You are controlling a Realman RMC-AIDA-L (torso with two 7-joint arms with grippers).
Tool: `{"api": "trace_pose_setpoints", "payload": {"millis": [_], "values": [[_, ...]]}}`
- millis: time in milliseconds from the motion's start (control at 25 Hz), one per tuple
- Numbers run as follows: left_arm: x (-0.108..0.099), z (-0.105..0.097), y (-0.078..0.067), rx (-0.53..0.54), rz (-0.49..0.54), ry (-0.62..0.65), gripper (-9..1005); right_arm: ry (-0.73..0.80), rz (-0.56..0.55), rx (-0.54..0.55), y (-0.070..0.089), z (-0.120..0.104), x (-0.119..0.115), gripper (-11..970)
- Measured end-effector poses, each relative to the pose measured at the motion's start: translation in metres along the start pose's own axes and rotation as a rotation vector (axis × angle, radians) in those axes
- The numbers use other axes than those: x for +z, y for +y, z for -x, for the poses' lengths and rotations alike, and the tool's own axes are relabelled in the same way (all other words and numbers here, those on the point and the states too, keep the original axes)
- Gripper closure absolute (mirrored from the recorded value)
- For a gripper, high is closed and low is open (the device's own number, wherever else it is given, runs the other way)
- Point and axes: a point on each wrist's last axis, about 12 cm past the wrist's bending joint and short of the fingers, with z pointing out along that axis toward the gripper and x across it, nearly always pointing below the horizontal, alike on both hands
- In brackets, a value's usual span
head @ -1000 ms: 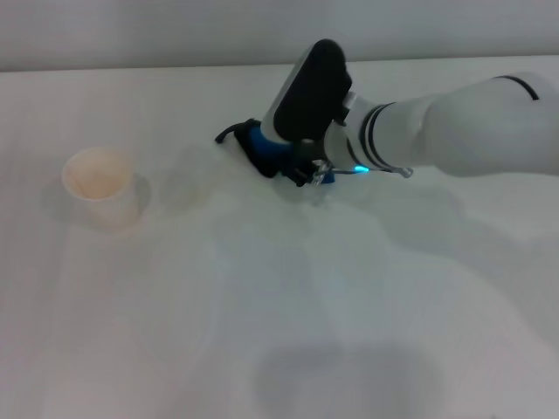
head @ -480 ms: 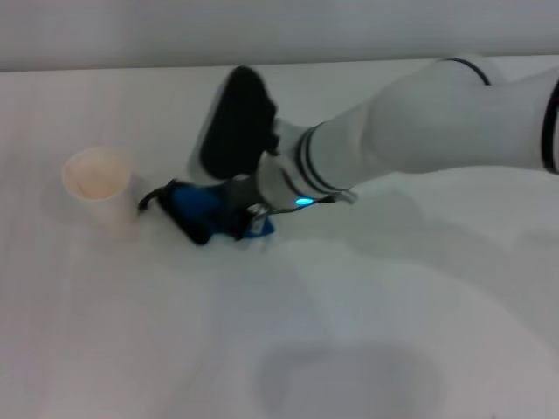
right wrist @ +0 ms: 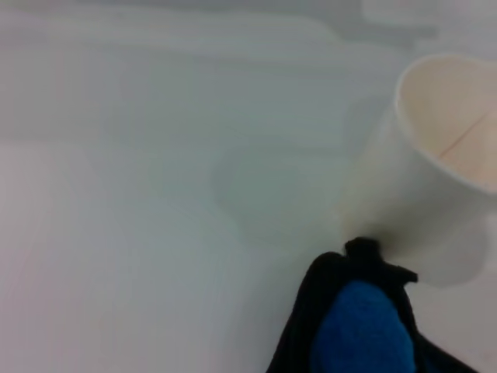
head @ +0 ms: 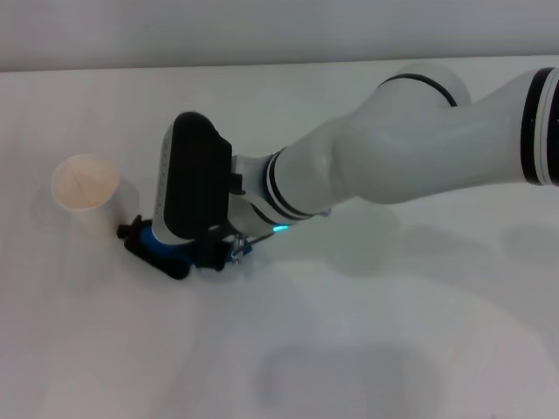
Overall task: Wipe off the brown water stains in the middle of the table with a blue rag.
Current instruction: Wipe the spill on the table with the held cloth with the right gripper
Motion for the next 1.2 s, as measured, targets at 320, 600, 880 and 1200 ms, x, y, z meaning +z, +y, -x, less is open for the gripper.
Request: {"api": "trace_pose_setpoints", "payload": {"millis": [320, 600, 880, 1200], "values": [[-0.002, 0.0, 0.001, -0.001, 0.0, -0.005, 117, -0.01, -0.105, 0.031, -0.023, -0.012, 0.001, 847], [-0.003, 0.0, 0.001, -0.015, 0.0, -0.006, 118, 0.04, -0.179, 0.069, -0.043, -0.036, 0.0, 847], [-0.003, 0.0, 0.0, -0.027, -0.004, -0.005, 118, 0.118, -0.243, 0.096, -0.061, -0.064, -0.004, 847], [-0.007, 0.001, 0.001, -0.026, -0.01, -0.014, 118, 0.187, -0.286, 0.078, -0.077, -0.077, -0.011, 847]]}}
